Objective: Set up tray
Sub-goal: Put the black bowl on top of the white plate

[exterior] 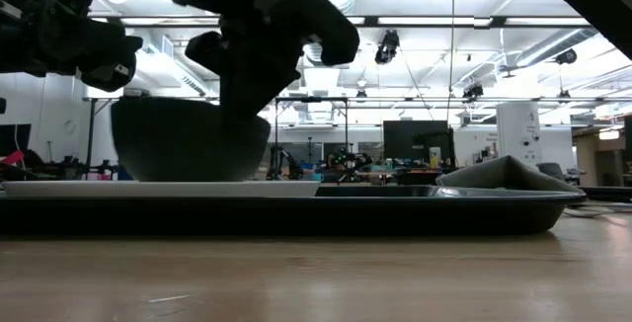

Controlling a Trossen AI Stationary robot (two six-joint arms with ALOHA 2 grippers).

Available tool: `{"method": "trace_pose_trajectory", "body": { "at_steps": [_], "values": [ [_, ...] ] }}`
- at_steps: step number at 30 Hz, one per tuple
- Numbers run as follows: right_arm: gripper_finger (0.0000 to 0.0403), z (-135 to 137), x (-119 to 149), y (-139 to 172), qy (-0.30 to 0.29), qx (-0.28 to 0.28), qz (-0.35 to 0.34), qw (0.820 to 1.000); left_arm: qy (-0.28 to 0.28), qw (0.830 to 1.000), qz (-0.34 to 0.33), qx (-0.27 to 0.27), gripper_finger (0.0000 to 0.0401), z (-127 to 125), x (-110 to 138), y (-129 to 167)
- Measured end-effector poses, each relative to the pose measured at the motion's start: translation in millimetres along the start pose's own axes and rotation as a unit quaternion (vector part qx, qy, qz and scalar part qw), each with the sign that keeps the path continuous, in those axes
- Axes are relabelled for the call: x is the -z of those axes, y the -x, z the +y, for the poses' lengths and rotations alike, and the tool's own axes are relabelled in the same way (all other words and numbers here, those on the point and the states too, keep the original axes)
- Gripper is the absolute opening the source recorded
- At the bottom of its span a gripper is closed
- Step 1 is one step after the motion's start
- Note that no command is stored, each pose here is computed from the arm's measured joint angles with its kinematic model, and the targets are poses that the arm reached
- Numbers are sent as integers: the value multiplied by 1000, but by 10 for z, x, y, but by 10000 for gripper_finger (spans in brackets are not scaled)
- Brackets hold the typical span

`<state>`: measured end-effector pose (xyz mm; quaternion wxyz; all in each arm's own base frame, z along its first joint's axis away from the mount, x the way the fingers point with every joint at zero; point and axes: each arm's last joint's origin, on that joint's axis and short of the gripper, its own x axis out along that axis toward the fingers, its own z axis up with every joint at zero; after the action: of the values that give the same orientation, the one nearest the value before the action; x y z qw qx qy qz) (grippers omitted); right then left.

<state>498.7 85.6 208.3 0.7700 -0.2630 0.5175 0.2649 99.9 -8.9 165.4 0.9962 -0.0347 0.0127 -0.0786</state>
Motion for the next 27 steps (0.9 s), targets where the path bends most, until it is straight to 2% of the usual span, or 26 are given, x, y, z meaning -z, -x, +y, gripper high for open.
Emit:
{"method": "trace_pose_trajectory", "body": {
  "at_steps": [19,27],
  "values": [
    [9,-15,-32,-21,3,3,-24,1000,0,1000,0,0,80,0,0,0],
    [9,-6,2,-65,0,9,-6,1000,0,1000,0,0,80,0,0,0]
  ]
}}
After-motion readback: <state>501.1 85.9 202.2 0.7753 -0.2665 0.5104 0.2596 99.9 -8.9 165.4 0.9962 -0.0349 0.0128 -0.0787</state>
